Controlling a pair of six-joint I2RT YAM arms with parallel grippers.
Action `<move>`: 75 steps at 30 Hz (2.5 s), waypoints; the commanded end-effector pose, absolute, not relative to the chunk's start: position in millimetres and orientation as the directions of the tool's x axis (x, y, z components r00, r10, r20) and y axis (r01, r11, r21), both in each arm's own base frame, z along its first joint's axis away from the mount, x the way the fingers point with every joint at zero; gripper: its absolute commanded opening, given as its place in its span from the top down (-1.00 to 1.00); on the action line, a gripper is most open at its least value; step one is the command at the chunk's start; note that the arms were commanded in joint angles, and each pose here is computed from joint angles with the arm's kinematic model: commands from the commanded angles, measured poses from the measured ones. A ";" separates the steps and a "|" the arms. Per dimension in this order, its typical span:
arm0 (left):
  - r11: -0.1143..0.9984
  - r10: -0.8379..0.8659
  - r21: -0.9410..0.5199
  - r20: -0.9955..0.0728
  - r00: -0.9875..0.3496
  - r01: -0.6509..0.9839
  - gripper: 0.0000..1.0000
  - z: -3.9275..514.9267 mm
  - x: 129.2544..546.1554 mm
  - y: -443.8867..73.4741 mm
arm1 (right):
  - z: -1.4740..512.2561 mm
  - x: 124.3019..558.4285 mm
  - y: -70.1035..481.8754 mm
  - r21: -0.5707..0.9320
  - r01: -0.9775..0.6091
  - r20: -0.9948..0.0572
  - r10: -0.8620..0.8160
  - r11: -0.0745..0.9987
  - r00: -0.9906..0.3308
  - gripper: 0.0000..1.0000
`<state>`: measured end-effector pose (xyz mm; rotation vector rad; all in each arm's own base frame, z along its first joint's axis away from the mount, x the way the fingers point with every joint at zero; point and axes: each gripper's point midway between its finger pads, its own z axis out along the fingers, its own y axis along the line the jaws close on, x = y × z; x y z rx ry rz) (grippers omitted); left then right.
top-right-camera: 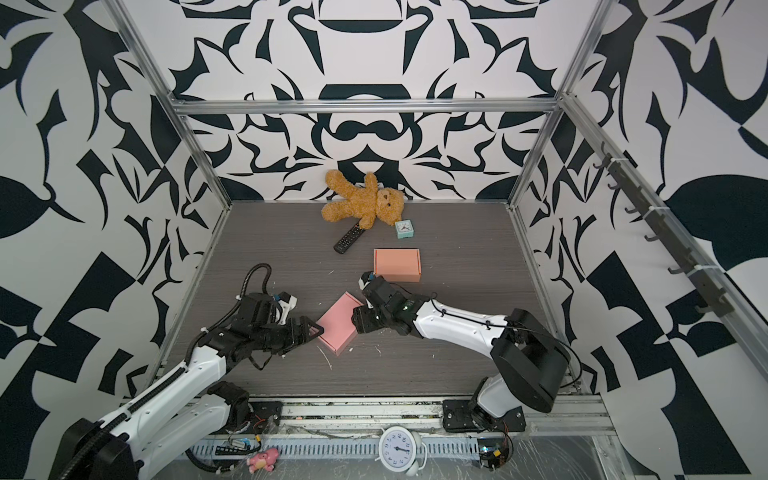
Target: Fold the paper box
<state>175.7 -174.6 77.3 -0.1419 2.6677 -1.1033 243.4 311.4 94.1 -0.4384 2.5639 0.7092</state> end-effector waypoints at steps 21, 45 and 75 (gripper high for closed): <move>0.612 -0.189 -0.790 -0.174 -0.967 0.022 -0.61 70.5 175.9 -208.2 | 71.7 288.5 342.9 0.473 -0.407 -0.398 -0.222 0.781 -0.890 -0.41; 0.682 -0.120 -0.720 -0.279 -0.953 0.125 -0.48 77.6 206.2 -208.7 | 73.0 266.9 332.5 0.541 -0.340 -0.371 -0.145 0.769 -0.917 -0.24; 0.724 -0.131 -0.681 -0.295 -0.947 0.112 -0.93 64.4 266.2 -189.8 | 80.9 279.2 334.6 0.480 -0.311 -0.417 -0.098 0.820 -0.904 -0.38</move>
